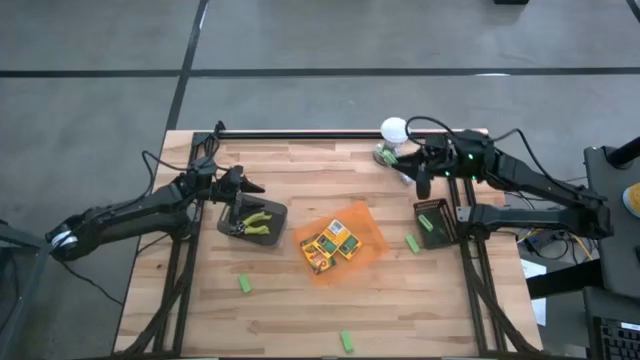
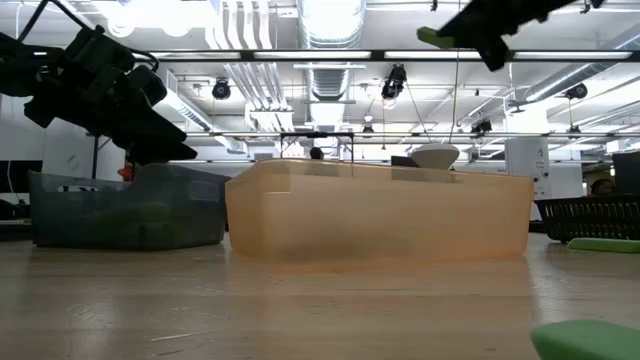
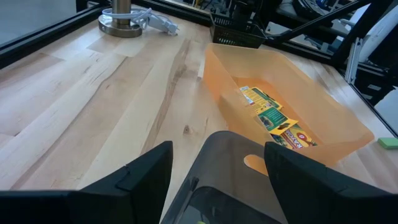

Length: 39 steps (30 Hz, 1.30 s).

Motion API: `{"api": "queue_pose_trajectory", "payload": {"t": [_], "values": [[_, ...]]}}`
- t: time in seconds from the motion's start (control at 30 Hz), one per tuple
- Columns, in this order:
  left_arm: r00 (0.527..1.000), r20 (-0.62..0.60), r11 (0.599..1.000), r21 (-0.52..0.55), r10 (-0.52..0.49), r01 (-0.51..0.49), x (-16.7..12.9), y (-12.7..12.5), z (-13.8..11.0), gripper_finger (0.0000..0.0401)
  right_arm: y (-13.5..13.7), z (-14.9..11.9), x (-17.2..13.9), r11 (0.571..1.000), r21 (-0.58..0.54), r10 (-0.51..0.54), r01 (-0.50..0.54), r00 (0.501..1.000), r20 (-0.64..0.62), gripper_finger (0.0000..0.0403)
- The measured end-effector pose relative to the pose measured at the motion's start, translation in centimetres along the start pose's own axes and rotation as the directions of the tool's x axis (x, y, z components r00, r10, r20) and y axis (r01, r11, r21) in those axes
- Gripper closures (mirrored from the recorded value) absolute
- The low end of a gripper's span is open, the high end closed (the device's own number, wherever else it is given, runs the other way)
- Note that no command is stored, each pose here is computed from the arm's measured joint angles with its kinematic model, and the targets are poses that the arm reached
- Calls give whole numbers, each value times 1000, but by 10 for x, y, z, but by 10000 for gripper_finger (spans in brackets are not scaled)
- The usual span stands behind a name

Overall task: Pick & Place School Supplies
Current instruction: Put the top green eraser into the black basket

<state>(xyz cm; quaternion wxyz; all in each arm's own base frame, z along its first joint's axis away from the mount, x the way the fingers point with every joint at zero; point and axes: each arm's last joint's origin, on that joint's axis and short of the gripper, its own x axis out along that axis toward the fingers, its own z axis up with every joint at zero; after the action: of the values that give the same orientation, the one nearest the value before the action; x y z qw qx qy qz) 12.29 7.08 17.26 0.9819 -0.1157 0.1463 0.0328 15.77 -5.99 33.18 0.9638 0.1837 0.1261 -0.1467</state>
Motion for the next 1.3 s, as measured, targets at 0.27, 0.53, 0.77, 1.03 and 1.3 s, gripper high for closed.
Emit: {"api": "queue_pose_trajectory", "payload": {"t": [0.27, 0.53, 0.77, 1.03, 1.3], "values": [[1000, 0, 1000, 0, 0, 0, 0, 0, 0, 142, -13, -53, -17, 987, 158, -33, 44, 997, -74, 307], [1000, 0, 1000, 0, 0, 0, 0, 0, 0, 142, -26, -94, -22, 929, 339, -91, 146, 981, -173, 315], [1000, 0, 1000, 0, 0, 0, 0, 0, 0, 142, -30, -109, -26, 895, 403, -95, 190, 965, -244, 306], [1000, 0, 1000, 0, 0, 0, 0, 0, 0, 142, -24, -99, -47, 873, 411, -116, 263, 930, -350, 303], [1000, 0, 1000, 0, 0, 0, 0, 0, 0, 142, -21, -102, -64, 837, 426, -99, 343, 861, -498, 303]]}}
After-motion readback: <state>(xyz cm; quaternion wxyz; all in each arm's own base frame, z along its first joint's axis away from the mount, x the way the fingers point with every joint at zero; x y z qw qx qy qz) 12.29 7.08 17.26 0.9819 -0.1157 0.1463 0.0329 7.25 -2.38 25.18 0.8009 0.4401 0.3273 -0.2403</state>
